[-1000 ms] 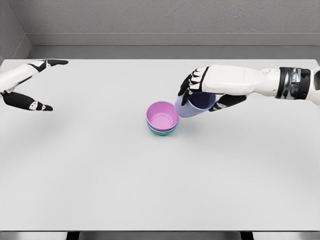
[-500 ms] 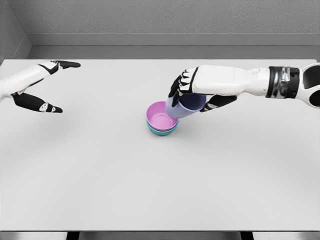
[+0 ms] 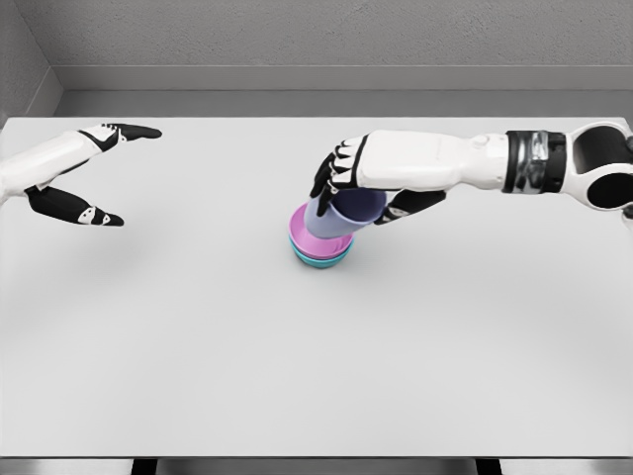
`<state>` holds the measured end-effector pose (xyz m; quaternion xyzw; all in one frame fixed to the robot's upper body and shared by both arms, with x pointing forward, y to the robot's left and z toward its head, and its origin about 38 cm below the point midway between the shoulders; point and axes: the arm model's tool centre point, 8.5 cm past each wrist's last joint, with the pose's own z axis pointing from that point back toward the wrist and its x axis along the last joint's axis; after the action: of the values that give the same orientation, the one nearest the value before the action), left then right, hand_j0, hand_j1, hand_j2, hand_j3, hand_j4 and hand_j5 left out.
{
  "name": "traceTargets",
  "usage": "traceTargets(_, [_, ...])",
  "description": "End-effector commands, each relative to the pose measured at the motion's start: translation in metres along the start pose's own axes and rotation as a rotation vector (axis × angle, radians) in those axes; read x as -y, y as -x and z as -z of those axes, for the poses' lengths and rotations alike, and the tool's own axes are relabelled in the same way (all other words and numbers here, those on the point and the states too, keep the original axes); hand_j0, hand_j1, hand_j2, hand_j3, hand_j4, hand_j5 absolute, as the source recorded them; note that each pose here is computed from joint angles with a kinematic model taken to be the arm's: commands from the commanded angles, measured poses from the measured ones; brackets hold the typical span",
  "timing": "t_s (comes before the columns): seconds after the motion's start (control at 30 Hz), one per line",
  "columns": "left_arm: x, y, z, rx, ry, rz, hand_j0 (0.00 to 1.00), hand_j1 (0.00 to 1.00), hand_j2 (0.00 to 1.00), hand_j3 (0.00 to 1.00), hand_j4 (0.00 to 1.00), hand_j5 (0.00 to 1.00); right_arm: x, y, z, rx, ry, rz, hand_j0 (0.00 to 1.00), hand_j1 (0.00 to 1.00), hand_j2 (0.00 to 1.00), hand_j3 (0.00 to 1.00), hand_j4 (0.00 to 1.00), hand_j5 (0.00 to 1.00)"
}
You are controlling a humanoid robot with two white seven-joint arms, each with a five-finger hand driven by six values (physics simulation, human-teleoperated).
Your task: Stacking bowl and cup with both arms
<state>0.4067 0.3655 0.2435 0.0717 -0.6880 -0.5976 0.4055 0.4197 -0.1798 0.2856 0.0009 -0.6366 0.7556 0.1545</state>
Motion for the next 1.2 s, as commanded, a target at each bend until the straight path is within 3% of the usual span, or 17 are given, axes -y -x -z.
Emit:
traceTargets(0.0, [-0.001,0.0,0.0,0.0,-0.004,-0.004,1.0,1.0,1.0,1.0,1.0,1.0,0.001,0.0,0.002,0.002,0.003,0.005,0.64,0.64,0.64,0.64,0.64,0.64])
traceTargets(1.17, [-0.003,-0.001,0.001,0.002,-0.008,0.001,1.0,1.0,1.0,1.0,1.0,1.0,-0.007,0.014,0.014,-0.013,-0.011,0.032,0.65,0.65,0.65,0.65,0.65,0.65])
